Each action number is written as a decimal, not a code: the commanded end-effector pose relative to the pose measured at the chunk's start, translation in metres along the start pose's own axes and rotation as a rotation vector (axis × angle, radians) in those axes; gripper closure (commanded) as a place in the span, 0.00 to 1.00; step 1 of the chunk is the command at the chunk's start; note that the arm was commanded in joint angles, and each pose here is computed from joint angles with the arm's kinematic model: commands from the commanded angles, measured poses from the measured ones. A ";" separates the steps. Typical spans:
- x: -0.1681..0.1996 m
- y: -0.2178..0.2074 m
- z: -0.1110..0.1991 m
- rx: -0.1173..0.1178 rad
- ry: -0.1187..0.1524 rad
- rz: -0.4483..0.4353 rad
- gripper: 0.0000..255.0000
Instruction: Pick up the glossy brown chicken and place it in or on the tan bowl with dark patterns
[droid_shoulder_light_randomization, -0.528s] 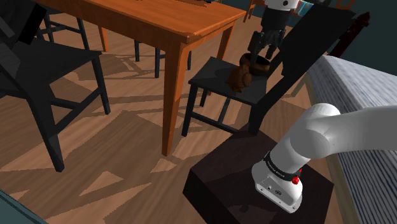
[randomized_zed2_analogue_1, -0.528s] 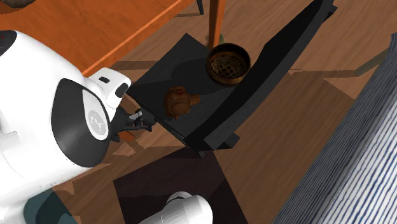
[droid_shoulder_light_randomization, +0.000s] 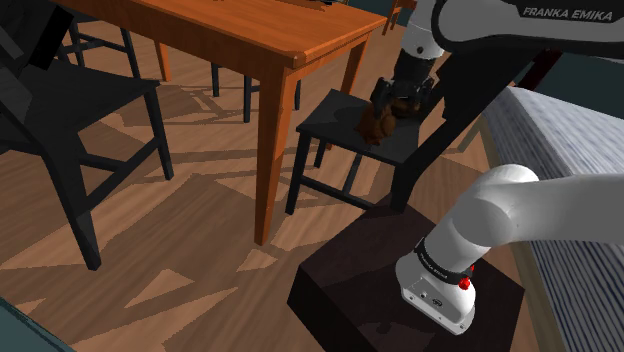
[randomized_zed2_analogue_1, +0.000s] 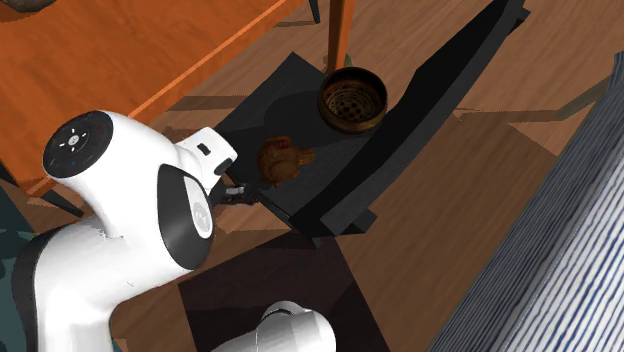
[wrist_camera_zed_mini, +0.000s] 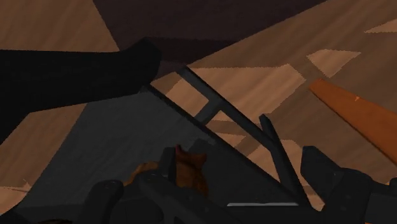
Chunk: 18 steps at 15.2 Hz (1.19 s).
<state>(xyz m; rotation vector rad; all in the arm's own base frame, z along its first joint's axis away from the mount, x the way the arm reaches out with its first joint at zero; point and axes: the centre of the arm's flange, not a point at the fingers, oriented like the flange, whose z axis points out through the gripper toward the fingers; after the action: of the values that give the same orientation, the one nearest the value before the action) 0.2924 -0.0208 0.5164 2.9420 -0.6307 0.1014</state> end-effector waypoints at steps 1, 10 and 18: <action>0.005 0.005 0.022 -0.002 0.049 0.099 0.00; 0.032 0.023 0.122 -0.021 0.236 0.506 0.00; 0.041 0.026 0.161 -0.021 0.236 0.506 0.00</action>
<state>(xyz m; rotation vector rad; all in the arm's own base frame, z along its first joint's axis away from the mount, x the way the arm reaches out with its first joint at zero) 0.3238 -0.0825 0.3677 2.6191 -1.3009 0.4744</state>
